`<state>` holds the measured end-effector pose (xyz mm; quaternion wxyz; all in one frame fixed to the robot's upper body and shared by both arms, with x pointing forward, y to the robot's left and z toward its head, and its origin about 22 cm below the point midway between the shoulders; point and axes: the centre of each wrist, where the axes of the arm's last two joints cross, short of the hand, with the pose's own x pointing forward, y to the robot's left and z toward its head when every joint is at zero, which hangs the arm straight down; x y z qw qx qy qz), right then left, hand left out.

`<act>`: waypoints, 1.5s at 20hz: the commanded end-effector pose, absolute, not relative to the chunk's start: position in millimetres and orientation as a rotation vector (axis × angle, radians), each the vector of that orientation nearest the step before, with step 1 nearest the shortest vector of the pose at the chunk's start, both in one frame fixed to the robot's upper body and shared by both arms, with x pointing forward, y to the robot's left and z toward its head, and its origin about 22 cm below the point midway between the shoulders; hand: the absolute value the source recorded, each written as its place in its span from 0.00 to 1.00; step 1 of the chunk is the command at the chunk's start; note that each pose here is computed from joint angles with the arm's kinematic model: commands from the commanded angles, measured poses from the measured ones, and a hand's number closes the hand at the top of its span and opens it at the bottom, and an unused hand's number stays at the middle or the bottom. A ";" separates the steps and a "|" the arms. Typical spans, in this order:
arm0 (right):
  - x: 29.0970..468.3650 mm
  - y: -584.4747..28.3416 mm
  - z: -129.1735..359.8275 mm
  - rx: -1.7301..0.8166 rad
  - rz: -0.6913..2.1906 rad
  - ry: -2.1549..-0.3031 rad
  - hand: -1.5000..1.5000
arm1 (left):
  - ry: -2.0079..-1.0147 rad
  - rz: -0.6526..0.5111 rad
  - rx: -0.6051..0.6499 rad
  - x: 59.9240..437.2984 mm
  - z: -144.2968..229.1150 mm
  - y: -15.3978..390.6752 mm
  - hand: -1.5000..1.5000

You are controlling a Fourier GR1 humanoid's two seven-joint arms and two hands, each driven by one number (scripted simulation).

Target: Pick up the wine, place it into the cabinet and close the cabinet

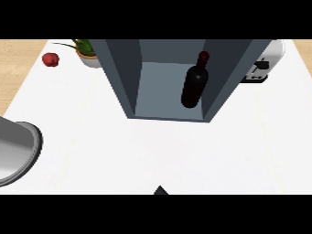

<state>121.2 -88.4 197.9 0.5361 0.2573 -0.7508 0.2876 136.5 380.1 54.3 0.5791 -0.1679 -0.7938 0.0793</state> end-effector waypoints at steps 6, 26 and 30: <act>163.8 -30.8 217.6 0.583 0.550 -1.881 1.00 | -1.889 0.160 -0.419 140.8 68.0 416.5 0.00; 309.8 8.1 259.1 0.702 0.934 -1.521 1.00 | -1.869 0.128 -0.425 128.4 70.8 432.0 0.00; 321.5 18.2 237.6 0.779 1.145 -1.319 1.00 | -1.892 0.151 -0.400 129.0 71.5 433.7 0.00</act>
